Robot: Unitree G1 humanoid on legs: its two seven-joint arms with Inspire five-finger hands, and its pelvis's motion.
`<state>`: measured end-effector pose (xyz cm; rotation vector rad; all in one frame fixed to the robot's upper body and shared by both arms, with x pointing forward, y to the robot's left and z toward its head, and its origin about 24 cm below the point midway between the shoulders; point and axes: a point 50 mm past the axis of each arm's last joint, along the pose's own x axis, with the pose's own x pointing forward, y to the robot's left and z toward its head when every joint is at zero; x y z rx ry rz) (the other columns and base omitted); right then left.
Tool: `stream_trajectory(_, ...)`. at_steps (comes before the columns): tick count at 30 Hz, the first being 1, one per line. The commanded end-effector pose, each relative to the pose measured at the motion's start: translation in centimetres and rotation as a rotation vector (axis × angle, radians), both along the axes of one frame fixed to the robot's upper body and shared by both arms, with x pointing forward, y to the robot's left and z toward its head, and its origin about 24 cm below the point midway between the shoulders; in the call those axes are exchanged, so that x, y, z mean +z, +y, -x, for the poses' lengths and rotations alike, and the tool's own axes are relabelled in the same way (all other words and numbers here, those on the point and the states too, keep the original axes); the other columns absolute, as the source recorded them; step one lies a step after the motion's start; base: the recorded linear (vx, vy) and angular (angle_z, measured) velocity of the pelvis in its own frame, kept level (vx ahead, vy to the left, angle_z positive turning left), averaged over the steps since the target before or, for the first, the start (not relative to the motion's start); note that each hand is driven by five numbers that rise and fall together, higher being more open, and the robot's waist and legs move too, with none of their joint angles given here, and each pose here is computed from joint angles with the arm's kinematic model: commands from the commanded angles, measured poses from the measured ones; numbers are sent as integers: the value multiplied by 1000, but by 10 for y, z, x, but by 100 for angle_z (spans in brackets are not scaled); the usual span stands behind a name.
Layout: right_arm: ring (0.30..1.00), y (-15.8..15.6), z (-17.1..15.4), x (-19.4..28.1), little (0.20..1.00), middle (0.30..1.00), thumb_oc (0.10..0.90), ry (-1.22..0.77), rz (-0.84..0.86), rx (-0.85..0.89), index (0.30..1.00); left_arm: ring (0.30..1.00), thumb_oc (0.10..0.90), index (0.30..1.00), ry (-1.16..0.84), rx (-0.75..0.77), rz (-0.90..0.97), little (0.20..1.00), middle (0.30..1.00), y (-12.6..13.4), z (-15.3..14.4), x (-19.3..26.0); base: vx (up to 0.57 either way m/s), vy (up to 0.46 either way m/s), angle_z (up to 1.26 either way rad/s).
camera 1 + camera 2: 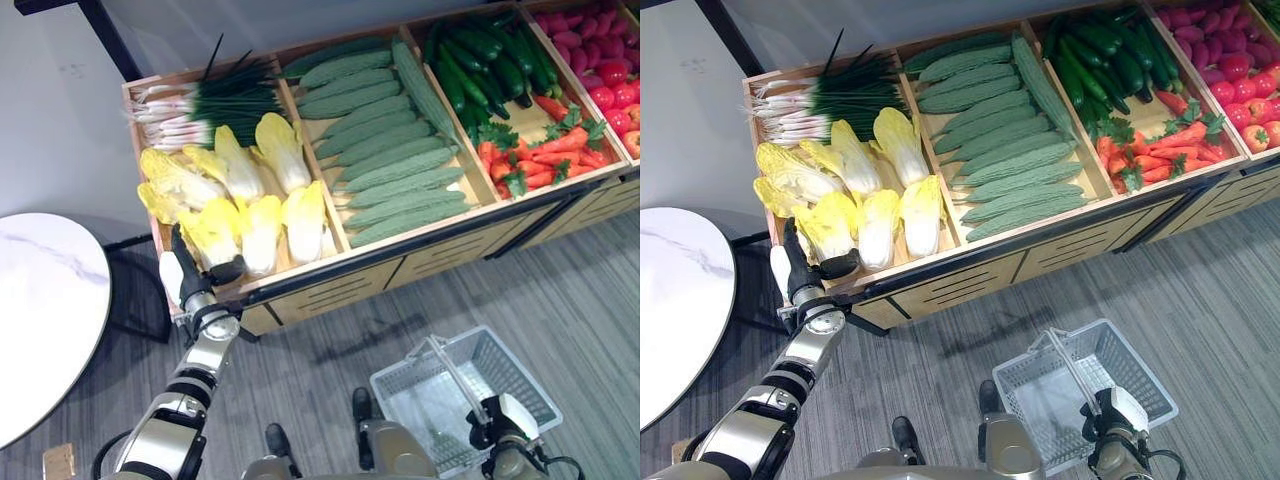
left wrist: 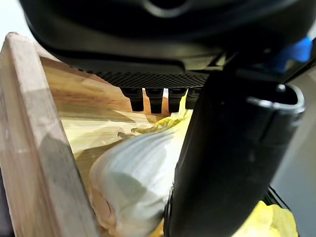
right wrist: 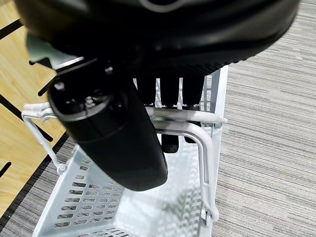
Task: Get the vegetables into the basket
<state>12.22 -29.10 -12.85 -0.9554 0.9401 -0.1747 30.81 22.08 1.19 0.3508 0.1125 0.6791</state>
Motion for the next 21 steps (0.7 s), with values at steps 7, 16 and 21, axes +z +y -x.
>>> stream_trajectory(7,300,-8,-2,4,300,300,400,1,59,33,300,300,400,300,-15,71,-20,300,300,23,-16,21,0,0,0)
stream_trajectory(16,300,-6,-1,4,300,300,400,-6,35,31,300,300,400,300,-397,33,-114,300,300,16,-27,103,0,0,0)
stream_trajectory(21,300,-8,13,0,300,300,400,21,20,-3,300,300,400,300,-664,5,-160,300,300,12,-6,145,-2,6,3)
